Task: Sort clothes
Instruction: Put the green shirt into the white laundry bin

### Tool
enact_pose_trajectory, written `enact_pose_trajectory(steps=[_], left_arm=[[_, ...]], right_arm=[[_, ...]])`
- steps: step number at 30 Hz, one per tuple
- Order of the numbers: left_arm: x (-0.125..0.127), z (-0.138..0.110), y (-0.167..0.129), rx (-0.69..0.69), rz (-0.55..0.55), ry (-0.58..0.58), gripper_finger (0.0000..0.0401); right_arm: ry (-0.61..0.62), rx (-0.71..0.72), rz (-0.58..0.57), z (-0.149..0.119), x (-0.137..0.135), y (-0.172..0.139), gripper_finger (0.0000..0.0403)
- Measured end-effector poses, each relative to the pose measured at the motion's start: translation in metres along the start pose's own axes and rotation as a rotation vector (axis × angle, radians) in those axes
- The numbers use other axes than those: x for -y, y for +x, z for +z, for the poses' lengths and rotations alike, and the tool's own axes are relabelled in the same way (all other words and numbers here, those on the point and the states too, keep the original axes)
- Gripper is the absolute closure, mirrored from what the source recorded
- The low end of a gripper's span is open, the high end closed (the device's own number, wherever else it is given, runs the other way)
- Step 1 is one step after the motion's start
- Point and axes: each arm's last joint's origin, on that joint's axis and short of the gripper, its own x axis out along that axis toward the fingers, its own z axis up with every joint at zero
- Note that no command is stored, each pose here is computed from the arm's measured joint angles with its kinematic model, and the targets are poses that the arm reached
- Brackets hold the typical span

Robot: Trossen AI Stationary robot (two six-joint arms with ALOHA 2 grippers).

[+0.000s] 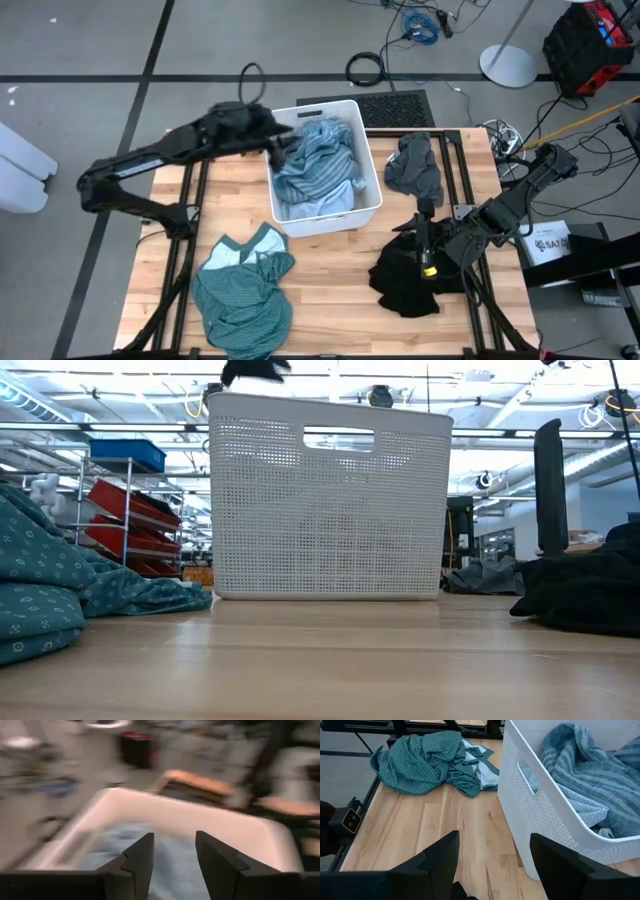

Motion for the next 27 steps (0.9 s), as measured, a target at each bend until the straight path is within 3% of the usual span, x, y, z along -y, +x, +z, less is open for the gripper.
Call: enact_pose_trajectory(steps=[6,13,18,22,27], left_arm=[[0.037,-0.007,-0.035,-0.095,-0.451,-0.09,0.0247],[0.094,-0.056,-0.046,-0.407,-0.665,-0.159,0.0247],[0.132,-0.092,-0.053,-0.576,-0.722,-0.172,0.0249],[0.157,-0.12,-0.057,-0.66,-0.671,-0.152,0.0255],[0.185,-0.153,-0.056,-0.775,-0.622,-0.214,0.026]], right_arm=[[-0.019,-0.019,-0.008,-0.002,-0.004,0.006,0.0172],[-0.052,-0.057,-0.024,-0.005,-0.012,0.018,0.0172],[-0.059,-0.054,-0.023,-0.005,-0.018,0.026,0.0172],[-0.073,-0.051,-0.021,-0.005,-0.021,0.03,0.0172],[-0.079,-0.058,-0.024,-0.006,-0.024,0.033,0.0172]])
